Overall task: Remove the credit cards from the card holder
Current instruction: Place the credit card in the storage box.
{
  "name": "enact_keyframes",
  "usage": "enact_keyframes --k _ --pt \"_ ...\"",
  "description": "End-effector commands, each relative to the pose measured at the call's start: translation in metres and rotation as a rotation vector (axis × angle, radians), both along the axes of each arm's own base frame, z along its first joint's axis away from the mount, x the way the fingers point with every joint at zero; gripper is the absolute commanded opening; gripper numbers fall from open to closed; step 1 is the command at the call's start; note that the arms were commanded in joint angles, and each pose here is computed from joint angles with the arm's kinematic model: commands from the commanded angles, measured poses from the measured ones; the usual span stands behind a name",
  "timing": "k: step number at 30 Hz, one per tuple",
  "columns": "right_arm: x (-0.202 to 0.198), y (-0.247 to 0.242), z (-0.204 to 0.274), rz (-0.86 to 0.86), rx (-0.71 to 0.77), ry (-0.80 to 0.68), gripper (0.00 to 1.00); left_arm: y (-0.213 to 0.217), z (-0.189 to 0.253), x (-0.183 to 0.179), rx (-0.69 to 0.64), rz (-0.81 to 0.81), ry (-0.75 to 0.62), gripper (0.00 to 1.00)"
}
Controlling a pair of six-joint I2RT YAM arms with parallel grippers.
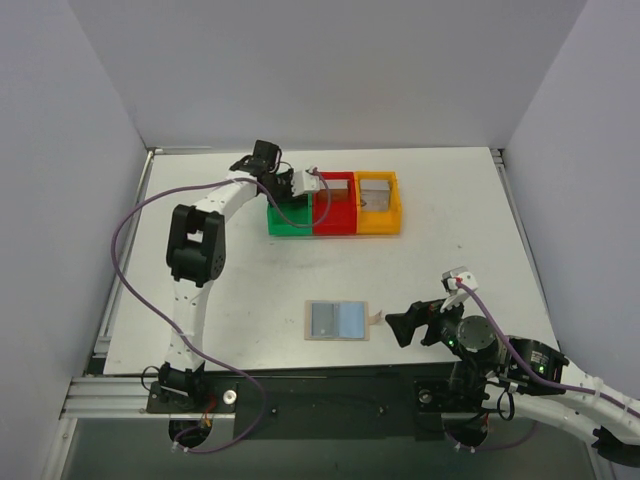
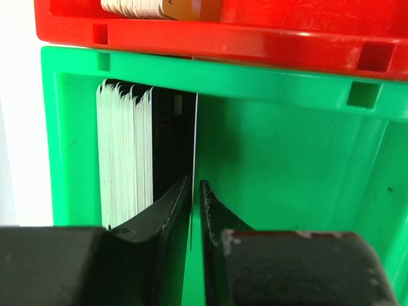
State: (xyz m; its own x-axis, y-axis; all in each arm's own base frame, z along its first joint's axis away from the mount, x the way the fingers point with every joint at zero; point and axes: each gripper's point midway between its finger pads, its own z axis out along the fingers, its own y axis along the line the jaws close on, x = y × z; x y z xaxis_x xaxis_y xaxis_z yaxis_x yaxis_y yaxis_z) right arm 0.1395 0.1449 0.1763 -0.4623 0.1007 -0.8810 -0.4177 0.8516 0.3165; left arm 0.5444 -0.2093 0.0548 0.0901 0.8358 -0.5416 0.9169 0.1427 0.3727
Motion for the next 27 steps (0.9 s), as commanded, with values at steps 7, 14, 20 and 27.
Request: enact_keyframes --k 7,14,20,27 --pt "0.004 0.003 0.001 -0.009 -0.001 -0.019 1.00 0.003 0.023 0.019 -0.024 0.093 -0.088 0.26" --pt "0.004 0.005 0.000 -0.005 0.000 -0.018 1.00 0.008 0.040 0.030 -0.042 0.162 -0.132 0.29" --pt "0.004 0.005 -0.001 -0.003 -0.001 -0.017 1.00 0.009 0.051 0.035 -0.053 0.194 -0.163 0.31" --pt "0.004 0.006 -0.002 -0.004 0.001 -0.014 1.00 0.011 0.068 0.046 -0.069 0.251 -0.224 0.34"
